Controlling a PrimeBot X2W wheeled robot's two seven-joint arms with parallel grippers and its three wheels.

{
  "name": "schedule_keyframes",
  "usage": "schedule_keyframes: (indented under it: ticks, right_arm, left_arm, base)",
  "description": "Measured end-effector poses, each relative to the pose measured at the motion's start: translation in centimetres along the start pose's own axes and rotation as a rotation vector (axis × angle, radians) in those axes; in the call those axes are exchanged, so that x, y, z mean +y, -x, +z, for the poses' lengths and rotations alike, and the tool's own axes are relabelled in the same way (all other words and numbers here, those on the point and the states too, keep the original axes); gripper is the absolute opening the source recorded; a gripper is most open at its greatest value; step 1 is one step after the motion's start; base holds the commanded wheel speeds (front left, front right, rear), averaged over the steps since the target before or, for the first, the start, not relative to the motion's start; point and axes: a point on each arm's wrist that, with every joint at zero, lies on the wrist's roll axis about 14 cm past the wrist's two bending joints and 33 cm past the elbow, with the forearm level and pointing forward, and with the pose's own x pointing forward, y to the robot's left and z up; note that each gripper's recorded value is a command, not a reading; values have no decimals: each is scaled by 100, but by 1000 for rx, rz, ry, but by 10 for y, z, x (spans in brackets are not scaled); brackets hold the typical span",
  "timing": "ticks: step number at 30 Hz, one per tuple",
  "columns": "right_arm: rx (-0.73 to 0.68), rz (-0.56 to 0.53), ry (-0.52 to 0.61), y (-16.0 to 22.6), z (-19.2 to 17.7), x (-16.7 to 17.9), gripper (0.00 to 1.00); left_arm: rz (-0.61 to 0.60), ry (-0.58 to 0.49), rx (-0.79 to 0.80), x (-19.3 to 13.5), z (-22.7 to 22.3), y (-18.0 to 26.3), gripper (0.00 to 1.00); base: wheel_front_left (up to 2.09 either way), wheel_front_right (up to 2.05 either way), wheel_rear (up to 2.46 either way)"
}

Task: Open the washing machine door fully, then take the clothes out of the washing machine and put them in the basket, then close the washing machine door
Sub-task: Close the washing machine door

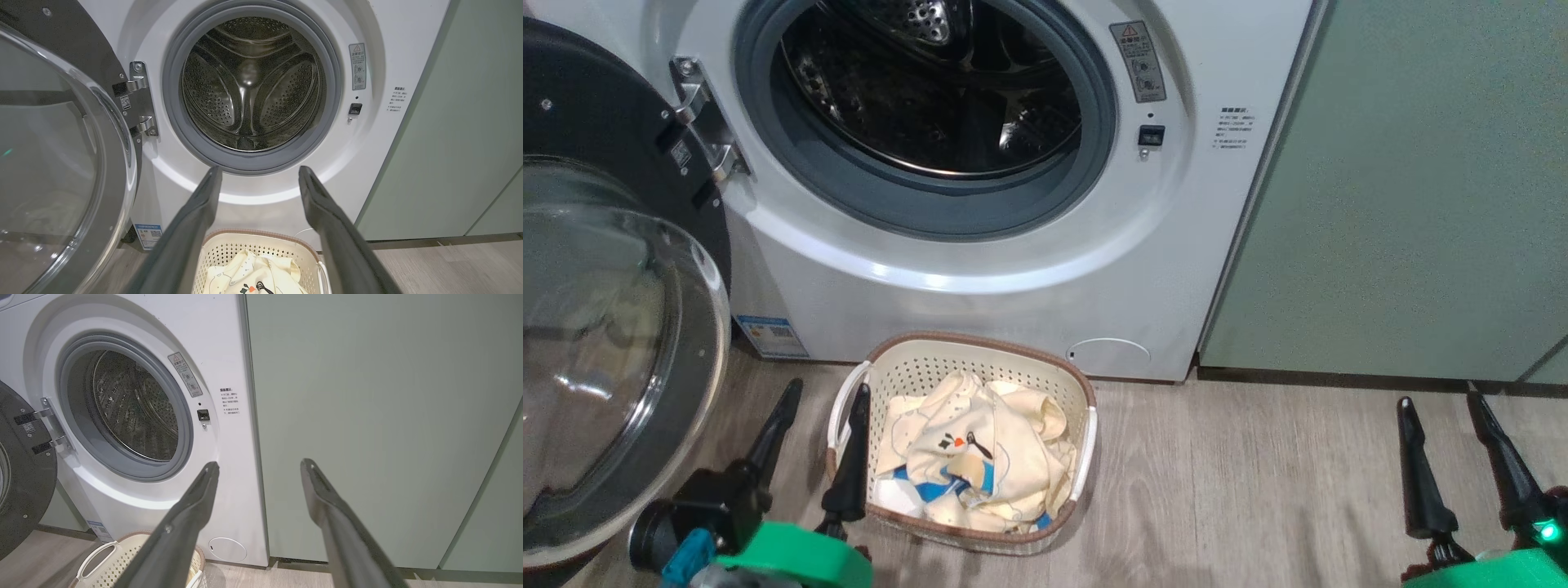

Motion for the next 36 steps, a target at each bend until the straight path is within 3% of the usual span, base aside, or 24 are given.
schedule_keyframes:
  ticks: [20, 36]
  right_arm:
    - [-12, -3, 0, 1, 4, -1, 100]
    - [-3, -5, -2, 4, 1, -1, 100]
  left_arm:
    - [-37, -5, -7, -7, 3, 0, 100]
    - [-28, -11, -9, -4, 4, 2, 100]
  base:
    - [-159, 158, 0]
    - [-24, 24, 0]
